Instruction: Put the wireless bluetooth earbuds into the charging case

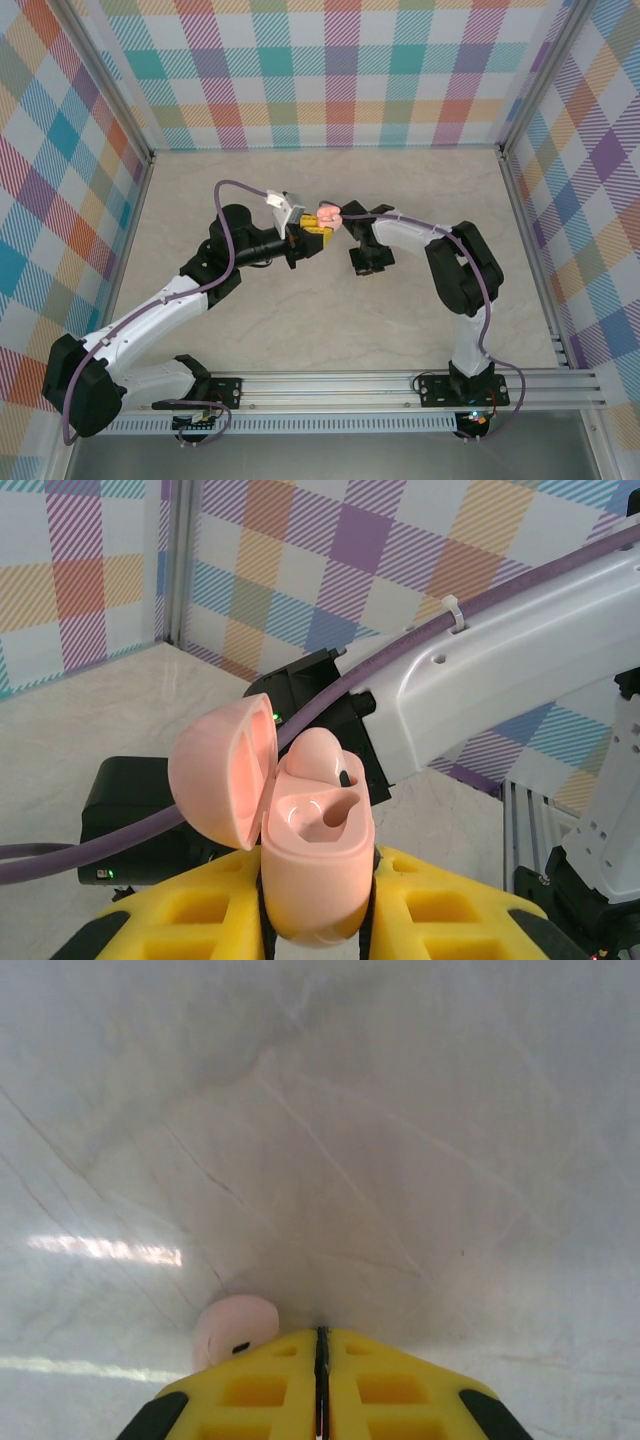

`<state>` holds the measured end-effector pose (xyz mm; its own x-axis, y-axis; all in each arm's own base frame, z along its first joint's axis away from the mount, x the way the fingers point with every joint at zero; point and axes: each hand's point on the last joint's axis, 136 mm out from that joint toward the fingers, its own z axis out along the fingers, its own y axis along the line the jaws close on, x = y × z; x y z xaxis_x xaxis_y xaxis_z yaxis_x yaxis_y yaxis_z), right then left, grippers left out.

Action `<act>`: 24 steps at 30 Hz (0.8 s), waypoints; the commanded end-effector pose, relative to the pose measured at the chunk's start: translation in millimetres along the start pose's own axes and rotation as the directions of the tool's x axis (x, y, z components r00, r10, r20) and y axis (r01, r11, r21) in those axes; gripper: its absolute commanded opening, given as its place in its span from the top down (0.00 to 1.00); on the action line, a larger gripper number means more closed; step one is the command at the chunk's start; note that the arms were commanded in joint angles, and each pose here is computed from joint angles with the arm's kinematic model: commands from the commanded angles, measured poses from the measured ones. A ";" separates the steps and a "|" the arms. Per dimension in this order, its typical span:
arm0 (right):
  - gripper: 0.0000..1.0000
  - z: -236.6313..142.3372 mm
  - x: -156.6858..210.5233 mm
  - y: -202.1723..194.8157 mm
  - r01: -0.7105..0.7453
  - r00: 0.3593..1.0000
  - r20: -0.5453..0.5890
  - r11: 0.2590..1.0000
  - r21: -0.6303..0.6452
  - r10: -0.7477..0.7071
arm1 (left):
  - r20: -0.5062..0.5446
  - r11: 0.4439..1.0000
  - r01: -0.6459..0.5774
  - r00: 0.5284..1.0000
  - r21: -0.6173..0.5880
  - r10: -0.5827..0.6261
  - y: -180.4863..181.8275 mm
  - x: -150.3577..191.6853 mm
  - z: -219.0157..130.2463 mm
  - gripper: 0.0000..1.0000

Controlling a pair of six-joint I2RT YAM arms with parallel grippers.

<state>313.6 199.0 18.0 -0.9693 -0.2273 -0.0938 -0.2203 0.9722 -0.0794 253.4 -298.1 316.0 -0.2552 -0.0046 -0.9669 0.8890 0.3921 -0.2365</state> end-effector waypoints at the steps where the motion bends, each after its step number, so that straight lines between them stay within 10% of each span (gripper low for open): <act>1: 0.87 -0.2 -19.0 4.6 0.017 0.999 0.052 1.000 -0.015 -0.016 | 0.035 0.999 -0.039 0.999 0.013 0.039 -10.6 -12.1 -4.9 0.75; 24: 0.59 -34.3 -8.3 23.2 0.025 1.000 0.012 0.987 -0.157 -0.023 | 0.039 0.999 -0.040 0.998 0.015 0.039 -11.2 -12.1 -5.5 0.75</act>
<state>315.2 216.3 46.0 -0.9606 -0.2468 -0.1280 -0.2508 0.9679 0.0158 252.6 -296.3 319.5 -0.2473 -0.0112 -0.9689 0.8883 0.3967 -0.2314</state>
